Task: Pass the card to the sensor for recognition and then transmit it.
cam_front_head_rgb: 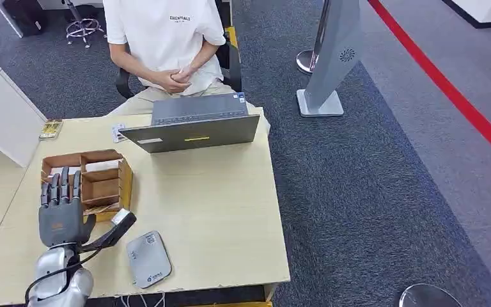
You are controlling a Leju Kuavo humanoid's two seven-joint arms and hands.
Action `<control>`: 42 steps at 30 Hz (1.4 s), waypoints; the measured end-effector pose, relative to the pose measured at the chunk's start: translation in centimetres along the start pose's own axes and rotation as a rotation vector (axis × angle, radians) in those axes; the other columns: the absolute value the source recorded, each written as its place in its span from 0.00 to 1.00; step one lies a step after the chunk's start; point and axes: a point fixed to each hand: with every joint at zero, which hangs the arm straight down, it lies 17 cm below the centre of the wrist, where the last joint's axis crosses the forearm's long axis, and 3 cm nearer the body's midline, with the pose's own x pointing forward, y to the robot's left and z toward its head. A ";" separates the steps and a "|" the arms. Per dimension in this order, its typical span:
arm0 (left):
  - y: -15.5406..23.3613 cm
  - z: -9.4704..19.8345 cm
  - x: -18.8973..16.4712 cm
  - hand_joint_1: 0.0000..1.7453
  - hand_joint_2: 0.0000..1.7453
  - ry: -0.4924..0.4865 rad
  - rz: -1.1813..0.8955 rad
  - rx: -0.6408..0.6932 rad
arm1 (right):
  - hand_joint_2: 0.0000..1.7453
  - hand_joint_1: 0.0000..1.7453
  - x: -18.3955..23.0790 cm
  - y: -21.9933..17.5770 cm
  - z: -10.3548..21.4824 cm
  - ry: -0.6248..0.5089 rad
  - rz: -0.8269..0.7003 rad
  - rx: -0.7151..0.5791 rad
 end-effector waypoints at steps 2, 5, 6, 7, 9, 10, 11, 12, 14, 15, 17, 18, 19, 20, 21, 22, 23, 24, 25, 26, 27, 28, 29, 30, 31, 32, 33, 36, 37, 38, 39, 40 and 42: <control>-0.1 0.0 0.1 0.00 1.00 -0.001 0.000 -0.003 | 1.00 0.00 0.0 0.0 0.0 0.000 0.000 0.000; -0.3 0.1 0.5 0.00 1.00 -0.011 -0.002 -0.008 | 1.00 0.00 0.0 0.0 0.0 0.000 0.000 0.000; -0.4 0.2 0.6 0.00 1.00 -0.015 -0.002 -0.011 | 1.00 0.00 0.0 0.0 0.0 0.000 0.000 0.000; -0.5 0.2 0.7 0.00 1.00 -0.016 -0.003 -0.014 | 1.00 0.00 0.0 0.0 0.0 0.000 0.001 0.001; -0.7 0.3 0.8 0.00 1.00 -0.018 -0.004 -0.019 | 1.00 0.00 0.0 0.0 0.0 0.000 0.001 0.001; -0.7 0.3 0.9 0.00 1.00 -0.019 -0.004 -0.020 | 1.00 0.00 0.0 0.0 0.0 0.000 0.001 0.001; -0.7 0.3 0.9 0.00 1.00 -0.020 -0.003 -0.021 | 1.00 0.00 0.0 0.0 0.0 0.000 0.001 0.001; -0.8 0.3 1.0 0.00 1.00 -0.023 -0.003 -0.022 | 1.00 0.00 0.0 0.0 0.0 0.000 0.002 0.001; -0.9 0.4 1.1 0.00 1.00 -0.026 -0.004 -0.025 | 1.00 0.00 0.0 0.0 0.0 -0.001 0.005 0.001; -1.0 0.4 1.2 0.00 1.00 -0.027 -0.004 -0.027 | 1.00 0.00 0.0 0.0 0.0 -0.001 0.006 0.001; -1.0 0.5 1.3 0.00 1.00 -0.030 -0.003 -0.028 | 1.00 0.00 0.0 0.1 0.0 -0.001 0.007 0.002; -1.0 0.5 1.3 0.00 1.00 -0.030 -0.003 -0.028 | 1.00 0.00 0.0 0.1 0.0 -0.001 0.007 0.002; -1.0 0.5 1.3 0.00 1.00 -0.031 -0.003 -0.029 | 1.00 0.00 0.0 0.0 0.0 -0.001 0.007 0.001; -1.0 0.5 1.3 0.00 1.00 -0.031 -0.003 -0.029 | 1.00 0.00 0.0 0.1 0.0 -0.001 0.007 0.002; -1.0 0.5 1.3 0.00 1.00 -0.031 -0.003 -0.029 | 1.00 0.00 0.0 0.1 0.0 -0.001 0.008 0.002; -1.0 0.5 1.3 0.00 1.00 -0.031 -0.003 -0.029 | 1.00 0.00 0.0 0.1 0.0 -0.001 0.008 0.002; -1.1 0.5 1.3 0.00 1.00 -0.030 -0.004 -0.030 | 1.00 0.00 0.0 0.1 0.0 -0.001 0.008 0.001; -1.1 0.5 1.3 0.00 1.00 -0.030 -0.004 -0.031 | 1.00 0.00 0.0 0.1 0.0 -0.001 0.008 0.002; -1.2 0.5 1.3 0.00 1.00 -0.030 -0.005 -0.032 | 1.00 0.00 0.0 0.1 0.0 -0.001 0.008 0.001; -1.2 0.5 1.3 0.00 1.00 -0.031 -0.005 -0.034 | 1.00 0.00 0.0 0.1 0.0 -0.001 0.008 0.001; -1.3 0.6 1.4 0.00 1.00 -0.032 -0.006 -0.035 | 1.00 0.00 0.0 0.1 0.0 -0.002 0.008 0.001; -1.3 0.6 1.4 0.00 1.00 -0.032 -0.007 -0.036 | 1.00 0.00 0.0 0.1 0.0 -0.001 0.008 0.001; -1.3 0.6 1.4 0.00 1.00 -0.032 -0.006 -0.037 | 1.00 0.00 0.0 0.0 0.0 0.000 0.008 0.001; -1.3 0.6 1.4 0.16 1.00 -0.032 -0.006 -0.036 | 1.00 0.00 0.0 0.0 0.0 0.000 0.008 0.001; -1.3 0.6 1.4 1.00 1.00 -0.029 -0.007 -0.036 | 1.00 0.00 0.0 0.0 0.0 0.000 0.008 0.001; -1.3 0.5 1.4 1.00 1.00 -0.030 -0.009 -0.037 | 1.00 0.00 0.0 0.0 0.0 0.000 0.008 0.000; -1.3 0.5 1.4 1.00 1.00 -0.032 -0.008 -0.036 | 1.00 0.00 0.0 0.0 0.0 0.000 0.008 -0.001; -1.3 0.5 1.5 1.00 1.00 -0.030 0.000 -0.036 | 1.00 0.00 0.0 0.0 0.0 -0.001 0.010 -0.003; -1.3 0.5 1.5 1.00 1.00 -0.031 0.003 -0.036 | 1.00 0.00 -0.1 0.0 0.0 0.002 0.011 -0.003; -1.3 0.5 1.5 1.00 1.00 -0.032 0.004 -0.036 | 1.00 0.00 -0.1 0.0 0.0 0.004 0.012 -0.003; -1.3 0.5 1.4 1.00 1.00 -0.030 0.007 -0.036 | 1.00 0.00 -0.1 0.0 0.0 0.004 0.014 -0.003; -1.3 0.5 1.4 1.00 1.00 -0.029 0.008 -0.036 | 1.00 0.00 -0.1 0.0 0.0 0.004 0.014 -0.003; -1.3 0.5 1.4 1.00 1.00 -0.030 0.008 -0.035 | 1.00 0.00 -0.1 0.0 0.0 0.004 0.015 -0.003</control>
